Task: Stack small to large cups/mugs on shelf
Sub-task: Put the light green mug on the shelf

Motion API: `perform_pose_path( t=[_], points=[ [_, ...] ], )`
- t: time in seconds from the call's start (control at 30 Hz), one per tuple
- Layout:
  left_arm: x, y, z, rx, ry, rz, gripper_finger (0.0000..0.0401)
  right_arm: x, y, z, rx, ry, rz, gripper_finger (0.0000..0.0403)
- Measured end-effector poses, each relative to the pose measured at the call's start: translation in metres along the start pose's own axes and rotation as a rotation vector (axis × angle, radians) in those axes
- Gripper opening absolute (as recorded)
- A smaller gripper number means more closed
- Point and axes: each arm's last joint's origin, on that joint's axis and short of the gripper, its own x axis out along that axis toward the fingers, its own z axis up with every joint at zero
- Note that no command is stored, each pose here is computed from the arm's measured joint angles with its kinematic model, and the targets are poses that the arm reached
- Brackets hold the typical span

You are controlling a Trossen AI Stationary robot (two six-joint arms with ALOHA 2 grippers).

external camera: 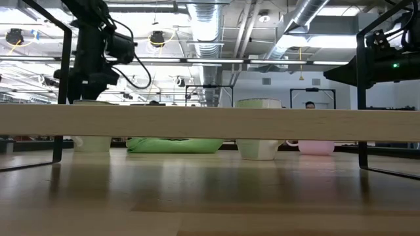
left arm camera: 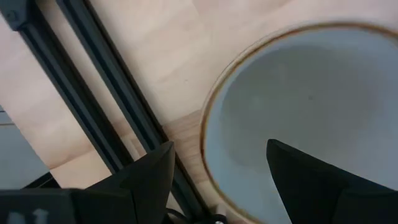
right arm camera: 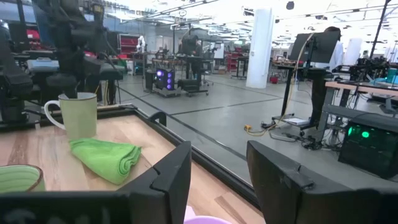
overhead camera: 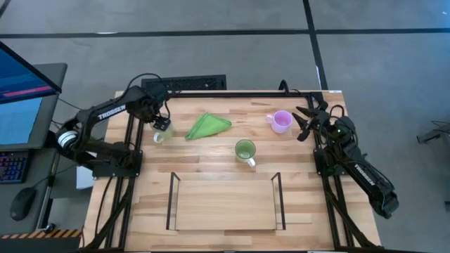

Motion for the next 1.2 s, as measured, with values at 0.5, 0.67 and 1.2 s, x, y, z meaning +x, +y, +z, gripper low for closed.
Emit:
perform_pose_path(
  t=[0.5,0.67,1.2],
  points=[
    [0.018,-0.006,0.014,0.08,0.029,0.053,0.0209,0.0,0.0,0.0,0.0,0.0,0.0,0.0177],
    [0.018,-0.006,0.014,0.083,0.027,0.052,0.0139,0.0,0.0,0.0,-0.001,0.0,0.0,0.0177],
    [0.016,-0.007,0.016,0.091,0.021,-0.014,0.0026,0.0,0.0,0.0,-0.001,0.0,0.0,0.0177]
  ],
)
